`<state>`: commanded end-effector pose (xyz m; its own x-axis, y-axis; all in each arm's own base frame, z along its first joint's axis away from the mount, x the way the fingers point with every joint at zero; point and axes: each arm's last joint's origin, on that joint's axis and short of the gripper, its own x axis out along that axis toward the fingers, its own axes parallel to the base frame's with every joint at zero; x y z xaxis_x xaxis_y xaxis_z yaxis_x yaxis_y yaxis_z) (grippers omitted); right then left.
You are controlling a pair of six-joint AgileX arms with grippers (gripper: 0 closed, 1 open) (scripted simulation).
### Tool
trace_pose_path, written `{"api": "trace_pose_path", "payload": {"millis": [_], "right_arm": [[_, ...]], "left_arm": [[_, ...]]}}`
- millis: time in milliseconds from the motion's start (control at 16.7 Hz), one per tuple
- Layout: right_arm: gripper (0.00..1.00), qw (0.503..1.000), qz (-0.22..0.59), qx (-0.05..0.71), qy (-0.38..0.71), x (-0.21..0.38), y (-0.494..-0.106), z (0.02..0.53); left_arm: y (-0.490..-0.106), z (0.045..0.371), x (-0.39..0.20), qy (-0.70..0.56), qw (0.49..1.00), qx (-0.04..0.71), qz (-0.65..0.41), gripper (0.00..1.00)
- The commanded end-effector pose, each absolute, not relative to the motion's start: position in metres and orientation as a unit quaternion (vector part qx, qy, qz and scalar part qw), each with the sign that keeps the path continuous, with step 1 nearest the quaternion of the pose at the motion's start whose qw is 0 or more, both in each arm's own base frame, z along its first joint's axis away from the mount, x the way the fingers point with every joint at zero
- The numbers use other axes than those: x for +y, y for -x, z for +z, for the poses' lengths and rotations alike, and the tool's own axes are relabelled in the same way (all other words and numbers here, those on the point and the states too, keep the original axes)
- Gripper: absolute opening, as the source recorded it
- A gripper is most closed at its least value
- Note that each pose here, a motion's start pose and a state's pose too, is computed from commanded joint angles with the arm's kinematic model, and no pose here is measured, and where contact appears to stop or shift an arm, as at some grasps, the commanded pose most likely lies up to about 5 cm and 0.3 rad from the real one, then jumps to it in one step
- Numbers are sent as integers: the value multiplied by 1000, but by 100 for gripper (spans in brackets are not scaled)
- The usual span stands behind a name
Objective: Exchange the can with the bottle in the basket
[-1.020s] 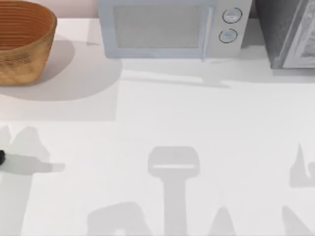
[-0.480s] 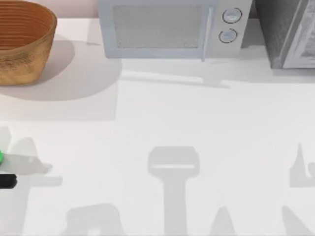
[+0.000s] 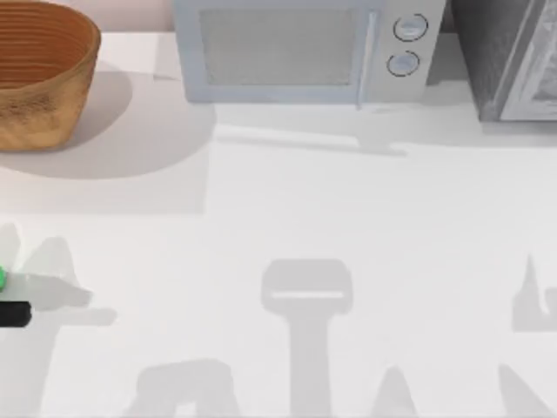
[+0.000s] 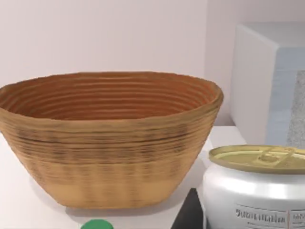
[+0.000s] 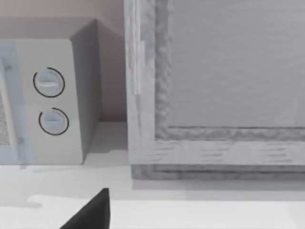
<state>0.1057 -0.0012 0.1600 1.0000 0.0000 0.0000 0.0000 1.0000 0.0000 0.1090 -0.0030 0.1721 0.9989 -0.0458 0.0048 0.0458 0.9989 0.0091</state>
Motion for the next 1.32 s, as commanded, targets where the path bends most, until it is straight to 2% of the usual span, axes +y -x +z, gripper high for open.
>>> {"api": "trace_pose_path", "payload": {"millis": [420,600,780,1020,1320], "right_arm": [[100,1000,0,0,0,-1,-106,160],[100,1000,0,0,0,-1,-106,160],[100,1000,0,0,0,-1,-106,160],[100,1000,0,0,0,-1,-106,160],[100,1000,0,0,0,-1,-106,160]], "left_arm": [[-140,246,-19,-24,983,-72,-169,0],[-175,274,-32,-34,962,-96,-253,0],[-221,285,-50,-42,933,-108,-341,0],[-292,264,-82,-46,882,-105,-457,0],[-360,184,-125,-38,809,-75,-582,0]]}}
